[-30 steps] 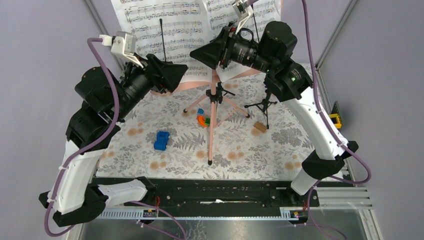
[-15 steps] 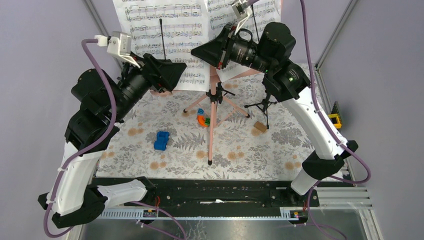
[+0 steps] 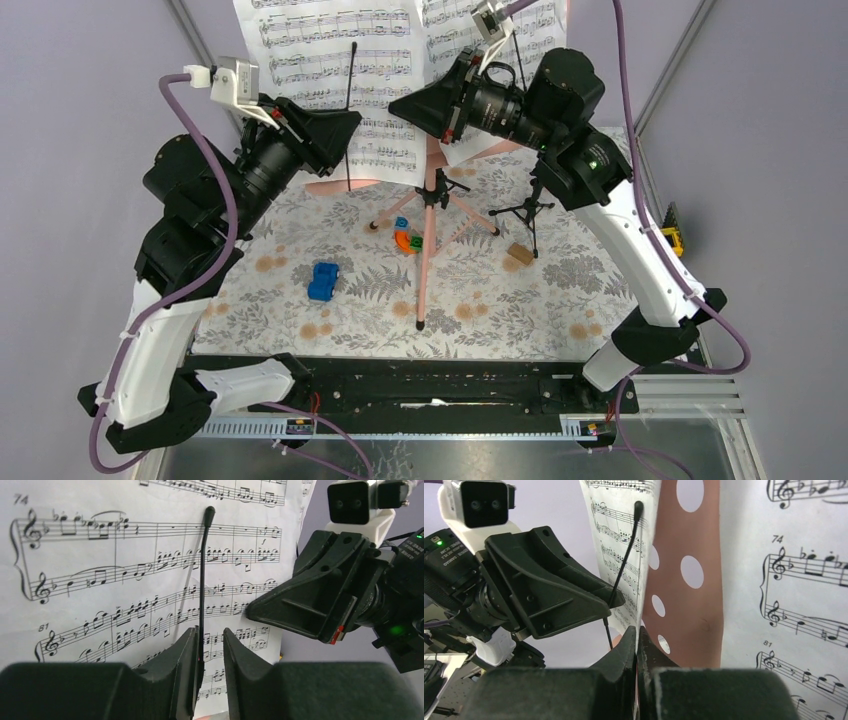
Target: Pack up the instrument practice props
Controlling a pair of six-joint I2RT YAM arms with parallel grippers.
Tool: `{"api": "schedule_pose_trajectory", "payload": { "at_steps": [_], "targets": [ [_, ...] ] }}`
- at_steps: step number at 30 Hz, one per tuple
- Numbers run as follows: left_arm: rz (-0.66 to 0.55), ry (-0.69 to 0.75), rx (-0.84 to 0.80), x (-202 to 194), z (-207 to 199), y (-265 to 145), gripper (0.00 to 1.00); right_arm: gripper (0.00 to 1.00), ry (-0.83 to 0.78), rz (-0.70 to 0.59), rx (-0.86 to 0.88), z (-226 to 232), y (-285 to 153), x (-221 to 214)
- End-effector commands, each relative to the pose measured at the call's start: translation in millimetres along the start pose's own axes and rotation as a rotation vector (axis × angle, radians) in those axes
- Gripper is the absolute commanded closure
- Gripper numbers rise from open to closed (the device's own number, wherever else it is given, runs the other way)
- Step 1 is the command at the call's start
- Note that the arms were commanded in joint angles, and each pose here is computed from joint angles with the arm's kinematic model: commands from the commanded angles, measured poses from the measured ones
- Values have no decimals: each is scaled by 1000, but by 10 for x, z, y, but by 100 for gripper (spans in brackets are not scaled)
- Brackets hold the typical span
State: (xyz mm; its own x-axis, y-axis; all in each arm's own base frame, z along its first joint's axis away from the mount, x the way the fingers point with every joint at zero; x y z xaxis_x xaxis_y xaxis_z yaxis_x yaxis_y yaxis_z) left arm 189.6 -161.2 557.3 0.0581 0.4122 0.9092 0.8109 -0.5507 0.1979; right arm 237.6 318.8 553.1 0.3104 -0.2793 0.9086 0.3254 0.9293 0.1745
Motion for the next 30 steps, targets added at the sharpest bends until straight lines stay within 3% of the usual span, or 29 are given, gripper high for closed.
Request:
{"api": "schedule_pose_trajectory", "payload": {
  "at_steps": [1, 5, 10, 21, 28, 30],
  "targets": [
    [-87, -7, -37, 164, -71, 30, 79, 100, -105, -60, 61, 211, -165, 204],
    [-98, -5, -22, 182, -49, 0, 92, 100, -144, -74, 45, 227, -230, 239],
    [-108, -4, -7, 194, -24, -58, 96, 100, -197, -98, 4, 258, -360, 305],
    [-109, -4, -3, 165, -4, -97, 96, 100, -289, -154, -169, 380, -1073, 298],
    [-113, -2, -14, 167, -13, -117, 91, 100, -228, -159, -301, 370, -1741, -149],
    [-114, -2, -19, 172, -20, -119, 84, 100, -190, -172, -340, 383, -1964, -288]
  ]
}}
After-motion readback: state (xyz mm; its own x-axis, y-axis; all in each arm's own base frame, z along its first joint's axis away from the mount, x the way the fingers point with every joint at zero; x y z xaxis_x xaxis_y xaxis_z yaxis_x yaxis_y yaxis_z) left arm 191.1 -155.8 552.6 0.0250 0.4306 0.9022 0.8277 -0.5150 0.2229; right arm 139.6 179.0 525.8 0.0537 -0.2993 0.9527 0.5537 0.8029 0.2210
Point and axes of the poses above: each gripper's point midway between its finger pads, its own y axis out along the fingers, its own z axis along the line the jaws close on, x = y × z, the point moved 5 cm from there along -y, back along the fingers
